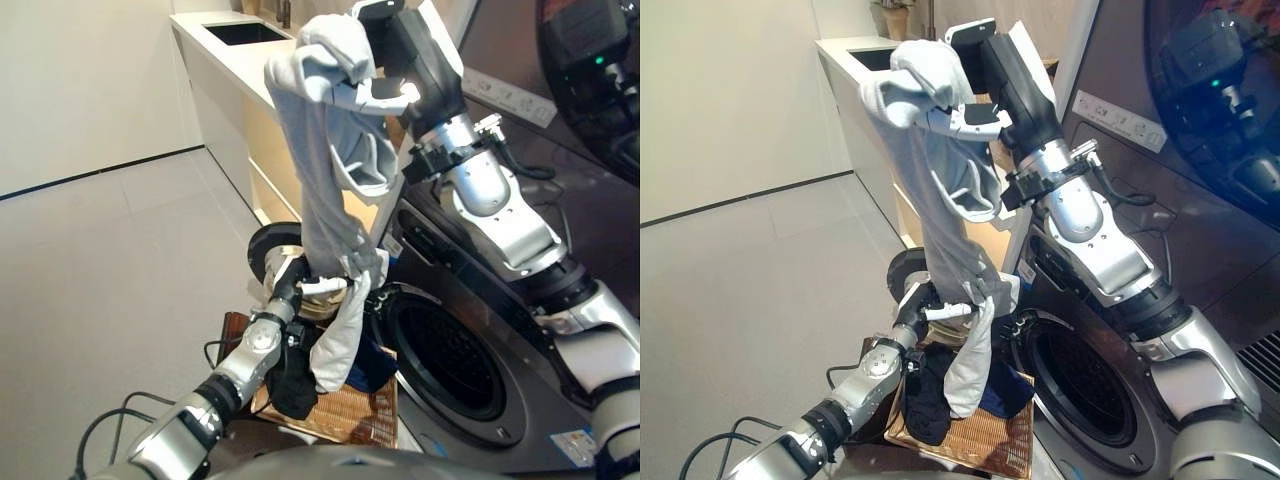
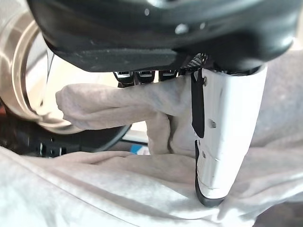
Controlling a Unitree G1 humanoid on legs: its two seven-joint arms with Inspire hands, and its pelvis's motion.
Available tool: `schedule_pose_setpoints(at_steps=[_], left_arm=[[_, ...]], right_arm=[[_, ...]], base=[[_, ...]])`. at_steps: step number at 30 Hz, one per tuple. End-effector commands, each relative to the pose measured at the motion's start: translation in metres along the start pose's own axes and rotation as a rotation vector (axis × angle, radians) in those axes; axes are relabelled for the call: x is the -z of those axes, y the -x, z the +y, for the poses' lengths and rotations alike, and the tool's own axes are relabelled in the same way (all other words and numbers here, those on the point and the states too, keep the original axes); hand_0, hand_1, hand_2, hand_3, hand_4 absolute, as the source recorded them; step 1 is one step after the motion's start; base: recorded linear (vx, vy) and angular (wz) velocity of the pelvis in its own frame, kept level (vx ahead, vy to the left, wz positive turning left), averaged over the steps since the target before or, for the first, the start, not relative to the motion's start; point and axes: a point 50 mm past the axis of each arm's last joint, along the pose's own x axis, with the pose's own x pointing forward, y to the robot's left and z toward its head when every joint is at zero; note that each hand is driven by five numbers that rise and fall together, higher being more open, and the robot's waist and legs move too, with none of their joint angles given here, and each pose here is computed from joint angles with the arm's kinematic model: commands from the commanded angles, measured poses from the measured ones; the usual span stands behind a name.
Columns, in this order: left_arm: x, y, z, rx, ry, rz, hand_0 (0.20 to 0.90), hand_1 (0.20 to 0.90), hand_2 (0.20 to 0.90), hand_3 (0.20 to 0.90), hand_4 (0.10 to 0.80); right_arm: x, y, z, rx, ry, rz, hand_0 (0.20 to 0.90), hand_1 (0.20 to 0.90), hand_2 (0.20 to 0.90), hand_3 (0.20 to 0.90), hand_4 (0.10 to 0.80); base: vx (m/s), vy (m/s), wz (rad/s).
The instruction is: Pick up the clothes and place them into the washing machine
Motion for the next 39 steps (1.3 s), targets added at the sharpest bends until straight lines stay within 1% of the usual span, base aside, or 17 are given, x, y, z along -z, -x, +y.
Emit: schedule_pose_setpoints(at_steps=[1, 10, 11, 12, 13, 22, 29, 31, 33, 34, 36, 37, 39], left_arm=[[-0.067, -0.025, -0.033, 0.192, 0.008, -0.248, 0.9, 0.9, 0.9, 0.9, 0.8], [-0.066, -0.027, -0.039, 0.232, 0.108, -0.22, 0.9, 0.9, 0.9, 0.9, 0.8], [-0.067, -0.028, -0.039, 0.235, 0.12, -0.222, 0.815, 0.815, 0.815, 0.815, 0.739], [-0.069, -0.028, -0.039, 0.239, 0.121, -0.226, 0.562, 0.562, 0.562, 0.562, 0.559], [-0.072, -0.029, -0.04, 0.246, 0.104, -0.233, 0.2, 0.2, 0.2, 0.2, 0.3], [-0.074, -0.03, -0.036, 0.232, 0.076, -0.247, 0.2, 0.2, 0.2, 0.2, 0.3], [-0.073, -0.03, -0.022, 0.18, 0.046, -0.247, 0.2, 0.2, 0.2, 0.2, 0.3], [-0.07, -0.029, -0.011, 0.14, 0.021, -0.243, 0.2, 0.2, 0.2, 0.2, 0.3], [-0.07, -0.029, -0.007, 0.127, 0.019, -0.244, 0.2, 0.2, 0.2, 0.2, 0.3], [-0.07, -0.028, 0.003, 0.088, 0.008, -0.247, 0.2, 0.2, 0.2, 0.2, 0.3], [-0.072, -0.027, 0.012, 0.053, -0.004, -0.255, 0.2, 0.2, 0.2, 0.2, 0.3], [-0.072, -0.027, 0.012, 0.053, -0.004, -0.254, 0.2, 0.2, 0.2, 0.2, 0.3], [-0.079, -0.026, 0.03, -0.009, -0.064, -0.278, 0.2, 0.2, 0.2, 0.2, 0.3]], right_arm=[[-0.061, -0.034, -0.023, 0.089, -0.049, -0.305, 0.2, 0.2, 0.2, 0.2, 0.3], [-0.059, -0.037, -0.02, 0.067, -0.069, -0.288, 0.2, 0.2, 0.2, 0.2, 0.3], [-0.058, -0.037, -0.02, 0.065, -0.072, -0.283, 0.2, 0.2, 0.2, 0.2, 0.3], [-0.058, -0.037, -0.02, 0.064, -0.076, -0.284, 0.2, 0.2, 0.2, 0.2, 0.3], [-0.056, -0.038, -0.019, 0.061, -0.08, -0.275, 0.2, 0.2, 0.2, 0.2, 0.3], [-0.054, -0.035, -0.022, 0.059, -0.084, -0.269, 0.2, 0.2, 0.2, 0.2, 0.3], [-0.05, -0.029, -0.027, 0.082, -0.088, -0.26, 0.2, 0.2, 0.2, 0.2, 0.3], [-0.05, -0.026, -0.031, 0.095, -0.089, -0.261, 0.2, 0.2, 0.2, 0.2, 0.3], [-0.05, -0.024, -0.033, 0.102, -0.091, -0.263, 0.2, 0.2, 0.2, 0.2, 0.3], [-0.049, -0.02, -0.038, 0.124, -0.094, -0.264, 0.2, 0.2, 0.2, 0.2, 0.3], [-0.049, -0.017, -0.042, 0.146, -0.099, -0.267, 0.2, 0.2, 0.2, 0.2, 0.3], [-0.048, -0.017, -0.042, 0.146, -0.099, -0.267, 0.2, 0.2, 0.2, 0.2, 0.3], [-0.046, -0.007, -0.05, 0.184, -0.111, -0.266, 0.2, 0.2, 0.2, 0.2, 0.3]], base=[[0.0, 0.0, 0.0], [0.0, 0.0, 0.0], [0.0, 0.0, 0.0], [0.014, 0.007, -0.03], [0.0, 0.0, 0.0], [0.0, 0.0, 0.0], [0.0, 0.0, 0.0], [0.0, 0.0, 0.0], [0.0, 0.0, 0.0], [0.0, 0.0, 0.0], [0.0, 0.0, 0.0], [0.0, 0.0, 0.0], [0.0, 0.0, 0.0]])
